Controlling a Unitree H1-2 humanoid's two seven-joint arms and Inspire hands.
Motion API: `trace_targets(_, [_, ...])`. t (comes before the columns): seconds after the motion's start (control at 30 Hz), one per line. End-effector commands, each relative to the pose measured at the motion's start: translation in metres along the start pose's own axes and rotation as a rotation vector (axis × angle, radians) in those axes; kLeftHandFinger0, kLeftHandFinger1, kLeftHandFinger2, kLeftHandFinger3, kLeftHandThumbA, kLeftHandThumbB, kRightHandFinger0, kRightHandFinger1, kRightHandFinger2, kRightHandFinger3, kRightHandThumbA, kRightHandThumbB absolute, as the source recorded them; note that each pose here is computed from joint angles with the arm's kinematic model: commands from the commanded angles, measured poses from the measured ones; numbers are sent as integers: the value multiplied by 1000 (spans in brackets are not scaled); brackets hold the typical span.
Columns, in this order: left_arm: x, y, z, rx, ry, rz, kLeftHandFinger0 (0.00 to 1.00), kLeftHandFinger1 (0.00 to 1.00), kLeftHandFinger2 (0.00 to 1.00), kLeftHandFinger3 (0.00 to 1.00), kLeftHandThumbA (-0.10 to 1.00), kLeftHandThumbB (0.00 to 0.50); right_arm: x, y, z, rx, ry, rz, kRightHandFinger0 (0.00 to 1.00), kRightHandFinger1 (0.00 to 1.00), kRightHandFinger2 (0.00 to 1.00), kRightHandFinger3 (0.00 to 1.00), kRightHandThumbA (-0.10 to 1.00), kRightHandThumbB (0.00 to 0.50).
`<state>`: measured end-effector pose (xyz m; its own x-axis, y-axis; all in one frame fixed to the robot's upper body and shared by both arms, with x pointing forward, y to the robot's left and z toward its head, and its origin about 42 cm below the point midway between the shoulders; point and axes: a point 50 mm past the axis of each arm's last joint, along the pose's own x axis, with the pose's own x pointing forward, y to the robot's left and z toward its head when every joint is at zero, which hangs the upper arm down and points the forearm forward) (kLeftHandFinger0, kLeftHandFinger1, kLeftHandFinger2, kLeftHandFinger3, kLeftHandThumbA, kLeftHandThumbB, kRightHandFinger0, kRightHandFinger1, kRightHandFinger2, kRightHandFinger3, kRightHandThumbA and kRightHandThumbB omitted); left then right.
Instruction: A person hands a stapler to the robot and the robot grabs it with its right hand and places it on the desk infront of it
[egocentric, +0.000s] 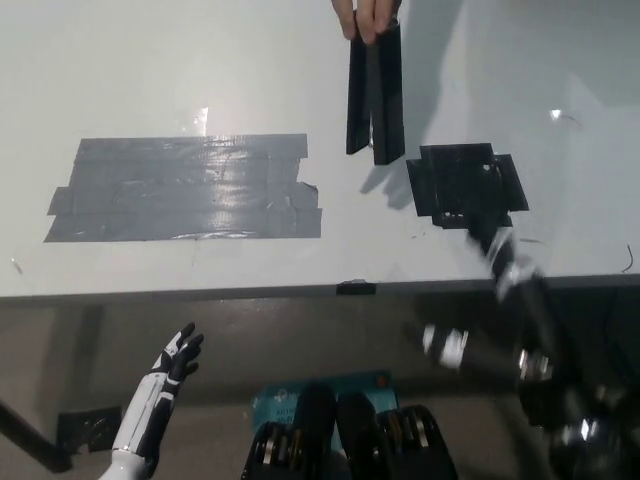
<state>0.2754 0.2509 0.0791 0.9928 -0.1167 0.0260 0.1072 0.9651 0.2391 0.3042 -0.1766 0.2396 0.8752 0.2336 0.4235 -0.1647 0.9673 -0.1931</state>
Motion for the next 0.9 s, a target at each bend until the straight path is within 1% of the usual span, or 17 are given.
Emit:
trace_targets(0.0, [6, 2, 9, 13, -59, -9, 1000, 1000, 1000, 1000, 1000, 473, 44, -16, 13, -25, -42, -81, 1000, 1000, 1000, 1000, 1000, 192])
trace_targets(0.07, [7, 2, 9, 15, -60, -9, 1000, 1000, 1000, 1000, 1000, 472, 66, -21, 9, -30, -43, -99, 1000, 1000, 1000, 1000, 1000, 182])
trace_targets(0.13, [7, 1, 10, 13, -61, -9, 1000, 1000, 1000, 1000, 1000, 467, 87, -25, 2, -38, -31, -120, 1000, 1000, 1000, 1000, 1000, 210])
trace_targets(0.17, [7, 1, 10, 14, -62, -10, 1000, 1000, 1000, 1000, 1000, 471, 95, -26, -1, -41, -26, -125, 1000, 1000, 1000, 1000, 1000, 213])
trace_targets(0.23, [7, 1, 10, 17, -61, -16, 1000, 1000, 1000, 1000, 1000, 472, 117, -30, -8, -69, 14, -137, 1000, 1000, 1000, 1000, 1000, 235])
trace_targets(0.33, [8, 1, 10, 16, -62, -14, 1000, 1000, 1000, 1000, 1000, 469, 147, -34, -17, -56, 45, -143, 1000, 1000, 1000, 1000, 1000, 246])
trace_targets(0.5, [7, 1, 10, 16, -61, -10, 1000, 1000, 1000, 1000, 1000, 463, 174, -29, -27, -32, 104, -136, 1000, 1000, 1000, 1000, 1000, 246])
trace_targets(0.57, [7, 1, 11, 23, -65, -9, 1000, 1000, 1000, 1000, 1000, 458, 184, -26, -30, -26, 121, -127, 1000, 1000, 1000, 1000, 1000, 255])
trace_targets(0.6, [8, 1, 11, 25, -66, -9, 1000, 1000, 1000, 1000, 1000, 459, 191, -24, -30, -29, 125, -120, 1000, 1000, 1000, 1000, 1000, 297])
trace_targets(0.63, [8, 1, 11, 23, -66, -9, 1000, 1000, 1000, 1000, 1000, 460, 197, -22, -31, -27, 129, -111, 1000, 1000, 1000, 1000, 1000, 319])
trace_targets(0.67, [8, 1, 11, 17, -65, -10, 1000, 1000, 1000, 1000, 1000, 460, 200, -19, -31, -21, 136, -103, 1000, 1000, 1000, 1000, 1000, 328])
trace_targets(0.73, [7, 1, 11, 21, -65, -8, 1000, 1000, 1000, 1000, 1000, 456, 205, -14, -30, -9, 142, -91, 1000, 1000, 1000, 1000, 1000, 335])
trace_targets(0.87, [8, 1, 13, 39, -70, -12, 1000, 1000, 1000, 1000, 1000, 468, 214, -9, -25, -14, 128, -78, 1000, 1000, 1000, 1000, 1000, 326])
